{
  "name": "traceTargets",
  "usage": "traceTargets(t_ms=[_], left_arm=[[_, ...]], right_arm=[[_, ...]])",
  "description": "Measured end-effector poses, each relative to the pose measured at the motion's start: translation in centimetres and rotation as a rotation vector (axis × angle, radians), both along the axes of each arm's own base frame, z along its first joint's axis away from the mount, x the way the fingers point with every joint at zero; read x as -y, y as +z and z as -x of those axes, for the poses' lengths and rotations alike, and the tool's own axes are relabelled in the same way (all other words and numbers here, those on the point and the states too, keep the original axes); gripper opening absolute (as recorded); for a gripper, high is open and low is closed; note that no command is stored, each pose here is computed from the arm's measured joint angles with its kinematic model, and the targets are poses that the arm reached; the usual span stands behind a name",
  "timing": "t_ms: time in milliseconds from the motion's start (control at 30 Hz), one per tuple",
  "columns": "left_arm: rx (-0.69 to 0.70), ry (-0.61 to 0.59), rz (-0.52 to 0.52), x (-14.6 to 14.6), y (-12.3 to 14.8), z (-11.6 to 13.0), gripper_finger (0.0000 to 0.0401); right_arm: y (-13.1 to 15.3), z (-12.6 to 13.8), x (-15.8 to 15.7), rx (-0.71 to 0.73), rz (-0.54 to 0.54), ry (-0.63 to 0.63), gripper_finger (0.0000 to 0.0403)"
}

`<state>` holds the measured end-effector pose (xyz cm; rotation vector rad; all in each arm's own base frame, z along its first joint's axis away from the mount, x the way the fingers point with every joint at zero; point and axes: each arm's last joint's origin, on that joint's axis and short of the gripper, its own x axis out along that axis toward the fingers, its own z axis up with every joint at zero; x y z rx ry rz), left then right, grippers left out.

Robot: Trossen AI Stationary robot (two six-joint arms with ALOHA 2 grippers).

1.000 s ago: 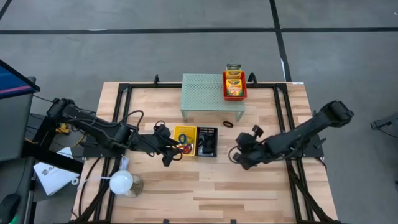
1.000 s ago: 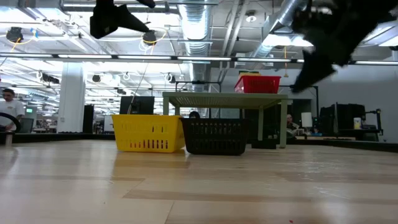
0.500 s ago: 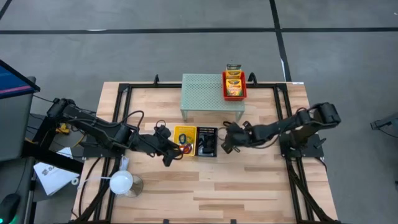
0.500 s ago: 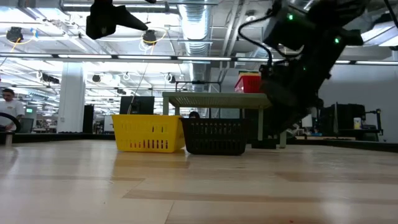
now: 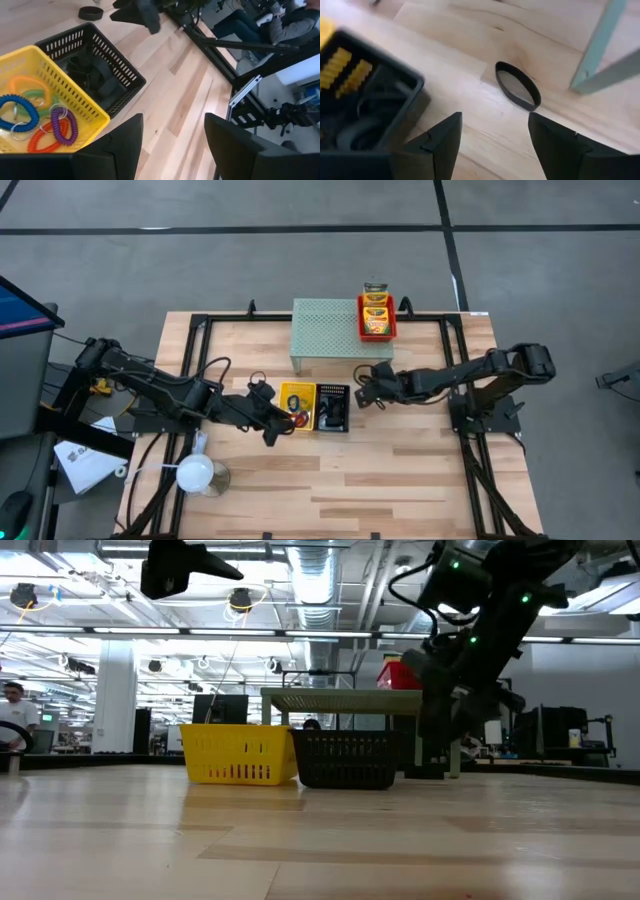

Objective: Pick & Place Office Desk Supplies
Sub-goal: Put the black rubber band into the black bin

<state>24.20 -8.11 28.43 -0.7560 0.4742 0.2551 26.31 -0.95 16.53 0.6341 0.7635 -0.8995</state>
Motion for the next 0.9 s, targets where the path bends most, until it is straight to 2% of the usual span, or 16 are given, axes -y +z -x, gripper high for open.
traceTargets(t_ms=[67,233,667,900], left_arm=[[0.009,0.011,0.021,0.0,0.1,0.0,0.0207],[0.052,0.016,0.047,0.1,0.5,-0.2,0.0207],[0.105,0.039,0.074,0.1,0.9,-0.5,0.0207],[0.114,0.048,0.096,0.1,1.0,-0.5,0.0207]], right_arm=[[-0.2,-0.2,-0.1,0.04,-0.028,-0.067,0.0222],[-0.8,-0.5,-0.7,0.094,0.017,-0.172,0.0213],[-4.7,-0.9,0.0,-0.052,0.066,-0.232,0.0211],[-6.1,-1.4,0.4,-0.07,0.085,-0.24,0.0209]])
